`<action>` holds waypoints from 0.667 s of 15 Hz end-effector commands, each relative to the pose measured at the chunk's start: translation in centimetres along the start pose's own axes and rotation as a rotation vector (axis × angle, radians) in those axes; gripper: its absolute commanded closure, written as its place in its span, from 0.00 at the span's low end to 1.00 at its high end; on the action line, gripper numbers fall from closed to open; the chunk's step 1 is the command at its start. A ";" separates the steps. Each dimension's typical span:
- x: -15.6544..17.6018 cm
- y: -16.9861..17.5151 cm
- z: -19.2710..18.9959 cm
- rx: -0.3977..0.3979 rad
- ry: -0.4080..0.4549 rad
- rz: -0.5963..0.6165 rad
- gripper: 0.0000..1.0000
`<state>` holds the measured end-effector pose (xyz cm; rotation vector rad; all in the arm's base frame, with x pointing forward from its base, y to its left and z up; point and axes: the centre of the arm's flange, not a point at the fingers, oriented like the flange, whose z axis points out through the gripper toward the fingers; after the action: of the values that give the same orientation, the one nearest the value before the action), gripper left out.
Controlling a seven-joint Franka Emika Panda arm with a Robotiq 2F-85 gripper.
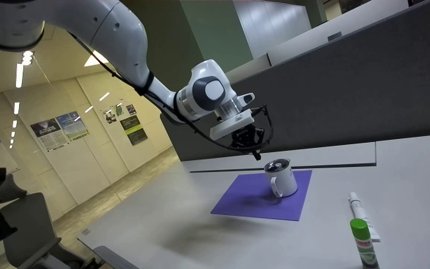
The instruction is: Move the black thing on the strainer
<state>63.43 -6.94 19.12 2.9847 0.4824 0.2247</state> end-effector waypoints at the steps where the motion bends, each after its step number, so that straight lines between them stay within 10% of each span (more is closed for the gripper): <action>1: 0.0 0.0 0.0 0.000 0.000 0.000 0.99; 10: -0.2 1.0 2.6 -0.058 0.056 -0.003 1.00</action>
<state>63.56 -7.65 17.47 2.9490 0.4971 0.3043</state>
